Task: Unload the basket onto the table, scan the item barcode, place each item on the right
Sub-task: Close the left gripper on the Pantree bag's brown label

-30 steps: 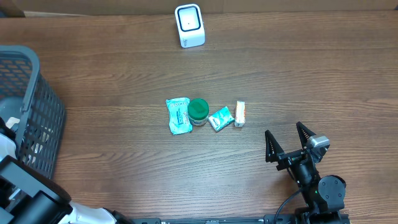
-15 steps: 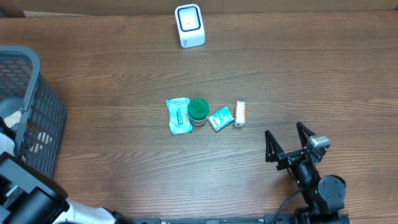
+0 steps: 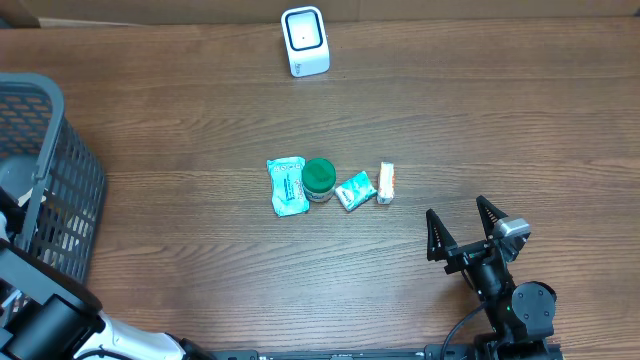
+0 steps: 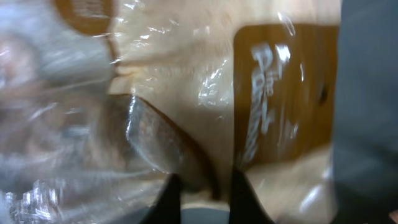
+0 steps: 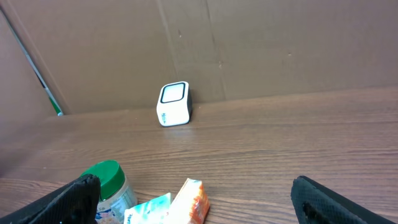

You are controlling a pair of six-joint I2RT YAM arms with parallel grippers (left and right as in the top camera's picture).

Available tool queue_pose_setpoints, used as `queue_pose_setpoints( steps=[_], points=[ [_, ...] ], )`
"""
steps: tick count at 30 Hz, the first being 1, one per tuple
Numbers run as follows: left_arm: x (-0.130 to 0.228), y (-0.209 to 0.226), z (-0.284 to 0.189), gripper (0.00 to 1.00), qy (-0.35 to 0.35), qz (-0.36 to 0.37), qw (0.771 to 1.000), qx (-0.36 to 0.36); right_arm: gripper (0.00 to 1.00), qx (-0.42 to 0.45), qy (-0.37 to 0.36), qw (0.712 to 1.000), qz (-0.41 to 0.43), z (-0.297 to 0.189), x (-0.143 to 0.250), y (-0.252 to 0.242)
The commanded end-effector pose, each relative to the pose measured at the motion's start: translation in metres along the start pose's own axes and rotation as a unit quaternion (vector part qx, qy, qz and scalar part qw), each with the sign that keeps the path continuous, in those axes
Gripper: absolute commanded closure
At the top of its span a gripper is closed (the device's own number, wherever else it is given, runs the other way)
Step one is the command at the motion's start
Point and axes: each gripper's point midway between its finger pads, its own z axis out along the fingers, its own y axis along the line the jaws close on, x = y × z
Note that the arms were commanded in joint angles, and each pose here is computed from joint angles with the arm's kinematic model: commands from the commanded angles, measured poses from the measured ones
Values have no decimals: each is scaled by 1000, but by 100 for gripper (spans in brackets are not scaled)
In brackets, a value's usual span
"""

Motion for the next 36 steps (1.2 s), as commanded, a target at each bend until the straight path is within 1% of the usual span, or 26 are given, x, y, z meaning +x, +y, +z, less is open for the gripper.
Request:
queue_pose_setpoints(
  steps=[1,2,6,7,9,10,12,14,15,17,20,22,24,25,28,36],
  points=[
    [-17,-11,-24,96,-1,-27,999,25,0,2,-2,1000,1,0,2,-1],
    [-21,-11,-40,96,2,-27,999,24,0,2,-2,1000,1,0,2,-1],
    [-28,-12,-74,96,1,-35,999,24,0,2,-2,1000,1,0,2,-1],
    [-32,-13,-92,96,-5,-42,999,25,0,2,-2,1000,1,0,2,-1],
    [-33,-11,-98,96,-6,-30,999,22,0,2,-2,1000,1,0,2,-1],
    [-32,-11,-98,91,-5,-20,1000,21,0,2,-2,1000,1,0,2,-1],
    [-28,-11,-94,56,3,15,1000,20,0,2,-2,1000,1,0,2,-1],
    [-21,-10,-85,43,15,58,998,19,0,2,-2,1000,1,0,2,-1],
    [-17,-9,-78,39,22,75,997,19,0,2,-2,1000,1,0,2,-1],
    [-14,-9,-64,29,26,76,997,21,0,2,-2,1000,1,0,2,-1],
    [-7,-8,-39,25,28,115,993,22,0,2,-2,1000,1,0,2,-1],
    [-4,-8,-25,23,24,126,992,22,0,2,-2,1000,1,0,2,-1],
    [-5,-8,-13,18,15,126,992,22,0,2,-2,1000,1,0,2,-1],
    [-4,-8,-9,17,12,132,991,23,0,2,-2,1000,1,0,2,-1],
    [-1,-7,3,19,7,174,984,22,0,2,-2,1000,1,0,2,-1],
    [-14,2,10,23,-21,185,982,-10,0,2,-2,1000,1,0,2,-1]
  ],
)
